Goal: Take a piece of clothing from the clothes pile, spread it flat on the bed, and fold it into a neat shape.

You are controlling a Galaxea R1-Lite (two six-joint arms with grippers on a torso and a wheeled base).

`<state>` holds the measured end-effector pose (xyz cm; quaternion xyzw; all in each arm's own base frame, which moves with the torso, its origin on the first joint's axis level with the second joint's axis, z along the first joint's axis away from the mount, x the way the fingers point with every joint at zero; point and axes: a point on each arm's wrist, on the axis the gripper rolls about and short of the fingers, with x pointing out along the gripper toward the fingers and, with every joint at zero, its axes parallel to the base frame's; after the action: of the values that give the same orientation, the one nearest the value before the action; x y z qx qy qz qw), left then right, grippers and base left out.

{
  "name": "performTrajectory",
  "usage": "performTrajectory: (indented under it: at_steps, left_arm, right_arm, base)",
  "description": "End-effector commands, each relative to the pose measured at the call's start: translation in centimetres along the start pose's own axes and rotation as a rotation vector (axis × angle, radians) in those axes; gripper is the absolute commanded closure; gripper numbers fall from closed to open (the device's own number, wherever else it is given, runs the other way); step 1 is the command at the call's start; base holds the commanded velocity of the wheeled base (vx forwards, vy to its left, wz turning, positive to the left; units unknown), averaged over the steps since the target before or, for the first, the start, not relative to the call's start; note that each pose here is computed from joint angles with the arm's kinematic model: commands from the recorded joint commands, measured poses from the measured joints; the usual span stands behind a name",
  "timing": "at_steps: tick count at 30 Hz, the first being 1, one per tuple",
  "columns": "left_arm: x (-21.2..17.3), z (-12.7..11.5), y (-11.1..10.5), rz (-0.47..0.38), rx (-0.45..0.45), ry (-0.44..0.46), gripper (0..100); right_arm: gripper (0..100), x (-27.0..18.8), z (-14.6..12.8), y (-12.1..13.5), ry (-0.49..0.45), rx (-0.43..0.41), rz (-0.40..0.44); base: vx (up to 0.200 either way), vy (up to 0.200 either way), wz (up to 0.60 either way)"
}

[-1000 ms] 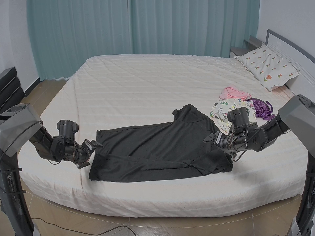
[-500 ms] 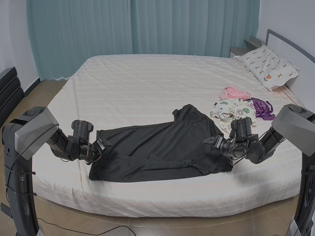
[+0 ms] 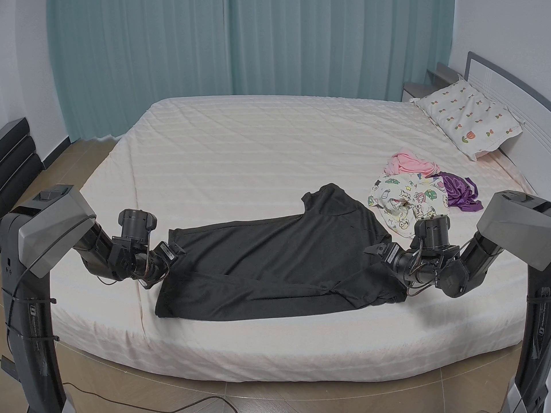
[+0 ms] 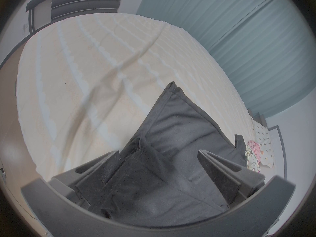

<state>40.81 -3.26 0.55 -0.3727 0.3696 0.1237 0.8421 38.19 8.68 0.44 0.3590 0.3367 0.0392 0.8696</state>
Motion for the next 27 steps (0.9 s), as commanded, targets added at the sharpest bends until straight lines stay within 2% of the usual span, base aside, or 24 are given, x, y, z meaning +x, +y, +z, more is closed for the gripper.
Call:
performTrajectory:
  at_steps: [1,6,8,12,17,20,27]
  left_arm:
    - [-0.2,0.2,0.0,-0.001,-0.003,-0.004,0]
    - [-0.3,0.2,0.0,-0.002,0.001,-0.001,0]
    - [-0.4,-0.3,0.6,0.011,0.015,0.022,0]
    - [-1.4,-1.2,1.5,0.007,0.114,0.081,0]
    - [-2.5,-1.6,2.1,0.009,0.169,0.108,0]
    - [-2.2,-2.2,2.9,0.007,0.249,0.145,0]
    - [-1.2,-2.5,2.8,-0.006,0.281,0.159,0]
  right_arm:
    - [0,0.0,0.2,-0.5,-0.002,0.008,-0.012]
    - [0,-0.1,0.2,-0.8,0.000,0.009,-0.020]
    - [0,0.0,0.1,-0.9,0.000,0.006,-0.022]
    - [0,0.2,-0.1,-1.3,0.009,-0.008,-0.036]
    - [0,0.1,-0.1,-1.8,0.011,-0.028,-0.046]
    - [0,0.3,0.0,-2.5,0.024,-0.031,-0.053]
    - [0,0.2,-0.3,-3.0,0.055,-0.054,-0.045]
  base:
    - [0.200,0.000,0.00]
    - [0.200,0.000,0.00]
    - [0.000,0.000,0.00]
    - [0.000,0.000,0.00]
    - [0.000,0.000,0.00]
    - [0.000,0.000,0.00]
    - [0.000,0.000,0.00]
